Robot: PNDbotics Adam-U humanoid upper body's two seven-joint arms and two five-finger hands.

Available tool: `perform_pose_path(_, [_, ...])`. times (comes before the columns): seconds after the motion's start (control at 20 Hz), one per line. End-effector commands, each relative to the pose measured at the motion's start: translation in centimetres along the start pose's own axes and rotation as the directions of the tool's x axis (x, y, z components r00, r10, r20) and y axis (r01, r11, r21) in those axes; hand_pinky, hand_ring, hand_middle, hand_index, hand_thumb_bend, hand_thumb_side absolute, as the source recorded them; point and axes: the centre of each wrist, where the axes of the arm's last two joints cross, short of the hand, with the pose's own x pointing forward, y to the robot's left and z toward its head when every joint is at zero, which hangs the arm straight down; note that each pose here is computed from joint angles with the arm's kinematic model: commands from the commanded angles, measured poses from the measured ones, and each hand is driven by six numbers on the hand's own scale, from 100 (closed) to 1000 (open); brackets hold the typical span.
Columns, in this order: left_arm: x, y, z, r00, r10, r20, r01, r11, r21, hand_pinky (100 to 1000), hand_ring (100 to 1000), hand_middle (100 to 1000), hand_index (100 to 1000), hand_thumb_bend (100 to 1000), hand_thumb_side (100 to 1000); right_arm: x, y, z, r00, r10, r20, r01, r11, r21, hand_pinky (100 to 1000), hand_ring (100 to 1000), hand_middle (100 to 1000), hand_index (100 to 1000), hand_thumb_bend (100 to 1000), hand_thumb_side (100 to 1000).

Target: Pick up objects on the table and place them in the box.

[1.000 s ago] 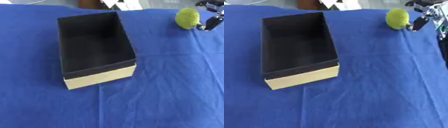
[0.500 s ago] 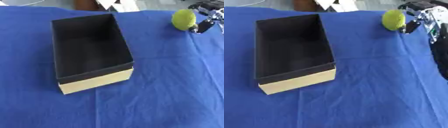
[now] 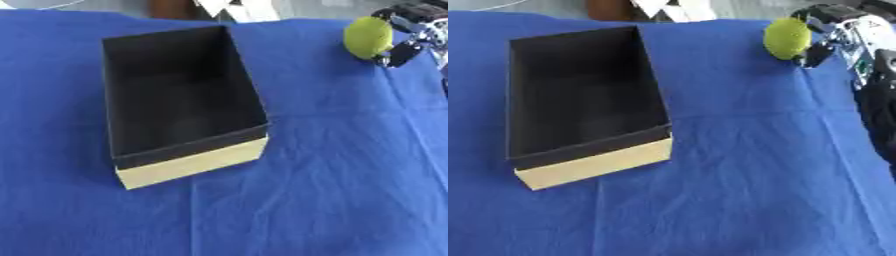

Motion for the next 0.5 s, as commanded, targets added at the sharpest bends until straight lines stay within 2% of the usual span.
perform_pose_path(0.05, [0.59, 0.05, -0.49, 1.0, 0.008, 0.03, -0.008, 1.0, -0.004, 507, 697, 678, 671, 888, 732, -0.33, -1.23, 0.33, 1.0, 0.018, 0.018, -0.017, 1.0, -0.023, 858, 799, 767, 902, 375, 100])
perform_pose_path(0.15, [0.59, 0.03, -0.49, 1.0, 0.009, 0.03, -0.009, 1.0, -0.004, 507, 697, 678, 671, 888, 731, -0.12, -1.18, 0.29, 0.999, 0.02, 0.035, -0.019, 0.999, -0.028, 837, 753, 743, 875, 381, 100])
perform_pose_path(0.3, [0.57, 0.06, -0.48, 1.0, 0.009, 0.029, -0.008, 1.0, -0.002, 507, 697, 678, 671, 888, 732, 0.13, -1.03, 0.26, 0.998, -0.002, 0.07, 0.006, 0.998, -0.056, 761, 648, 672, 836, 277, 100])
perform_pose_path(0.35, [0.57, 0.06, -0.48, 1.0, 0.008, 0.029, -0.008, 1.0, -0.002, 507, 697, 678, 671, 887, 731, 0.15, -0.96, 0.27, 0.997, -0.013, 0.078, 0.019, 0.998, -0.068, 704, 608, 641, 810, 261, 100])
perform_pose_path(0.4, [0.57, 0.06, -0.48, 1.0, 0.009, 0.028, -0.009, 1.0, -0.002, 507, 697, 678, 671, 886, 731, 0.15, -0.86, 0.28, 0.996, -0.023, 0.081, 0.029, 0.997, -0.077, 610, 566, 594, 766, 241, 100])
perform_pose_path(0.5, [0.57, 0.05, -0.47, 1.0, 0.009, 0.028, -0.009, 1.0, -0.001, 507, 696, 678, 671, 885, 731, 0.18, -0.76, 0.31, 0.996, -0.041, 0.073, 0.049, 0.993, -0.111, 515, 500, 524, 700, 199, 100])
